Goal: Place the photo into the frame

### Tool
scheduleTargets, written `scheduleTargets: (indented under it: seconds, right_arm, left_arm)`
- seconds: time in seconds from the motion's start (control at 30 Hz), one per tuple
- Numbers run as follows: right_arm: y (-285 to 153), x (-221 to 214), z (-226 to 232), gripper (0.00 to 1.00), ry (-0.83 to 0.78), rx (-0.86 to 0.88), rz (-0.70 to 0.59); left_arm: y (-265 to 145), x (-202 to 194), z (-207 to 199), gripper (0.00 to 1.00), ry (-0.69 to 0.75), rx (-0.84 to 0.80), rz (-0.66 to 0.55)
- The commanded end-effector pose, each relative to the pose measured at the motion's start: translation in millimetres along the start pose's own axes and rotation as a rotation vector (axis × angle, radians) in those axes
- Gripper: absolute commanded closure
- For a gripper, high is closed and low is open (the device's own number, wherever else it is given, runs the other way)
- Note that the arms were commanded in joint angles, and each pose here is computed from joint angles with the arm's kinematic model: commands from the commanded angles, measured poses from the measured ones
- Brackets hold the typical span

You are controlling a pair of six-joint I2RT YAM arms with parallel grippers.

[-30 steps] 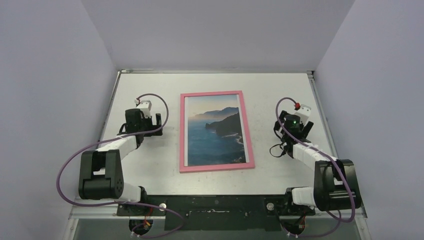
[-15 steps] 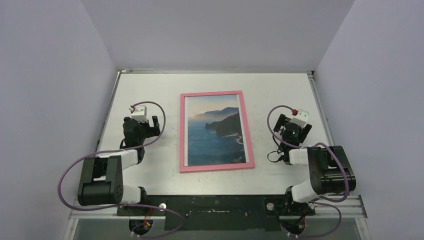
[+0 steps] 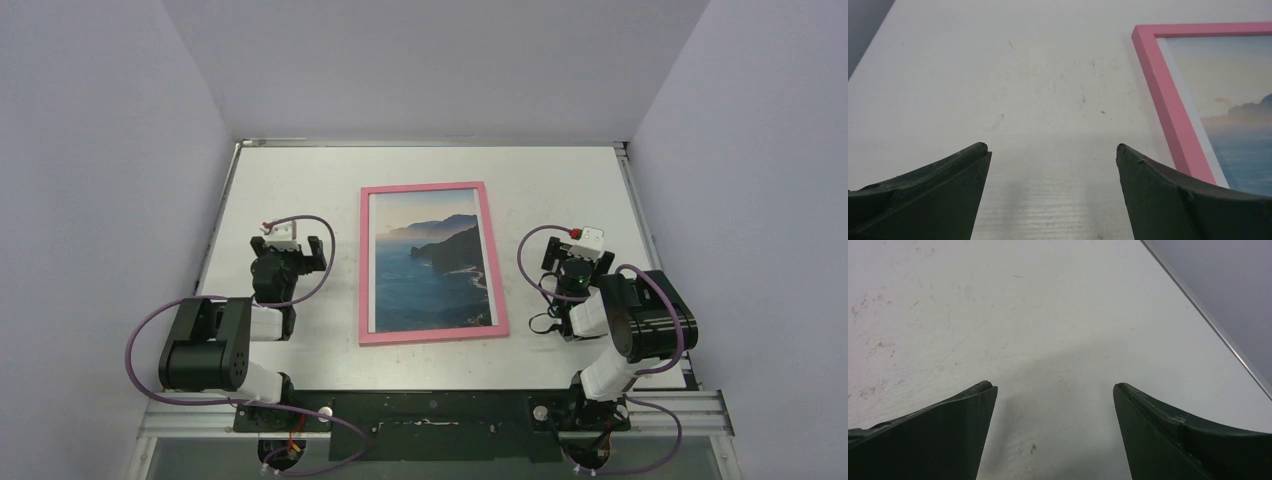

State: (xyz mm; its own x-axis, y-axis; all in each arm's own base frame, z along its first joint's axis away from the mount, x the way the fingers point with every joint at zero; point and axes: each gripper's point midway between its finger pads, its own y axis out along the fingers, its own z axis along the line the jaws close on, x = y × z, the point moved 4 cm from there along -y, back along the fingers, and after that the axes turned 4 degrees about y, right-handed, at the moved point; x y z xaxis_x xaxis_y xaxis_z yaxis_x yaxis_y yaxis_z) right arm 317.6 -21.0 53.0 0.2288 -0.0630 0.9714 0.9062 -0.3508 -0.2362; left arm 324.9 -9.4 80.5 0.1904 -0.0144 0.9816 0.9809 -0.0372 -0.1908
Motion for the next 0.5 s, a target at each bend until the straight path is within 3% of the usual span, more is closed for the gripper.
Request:
scheduleTargets:
  seconds: [0.0, 0.47]
  right_arm:
    - [7.6, 30.2, 1.1, 0.10, 0.075, 0.002, -0.114]
    - [5.4, 30.1, 0.3, 0.10, 0.073, 0.000, -0.120]
  left_arm:
    - [9.4, 25.7, 6.4, 0.04, -0.017, 0.055, -0.089]
    - [11.6, 24.1, 6.2, 0.04, -0.011, 0.061, -0.070]
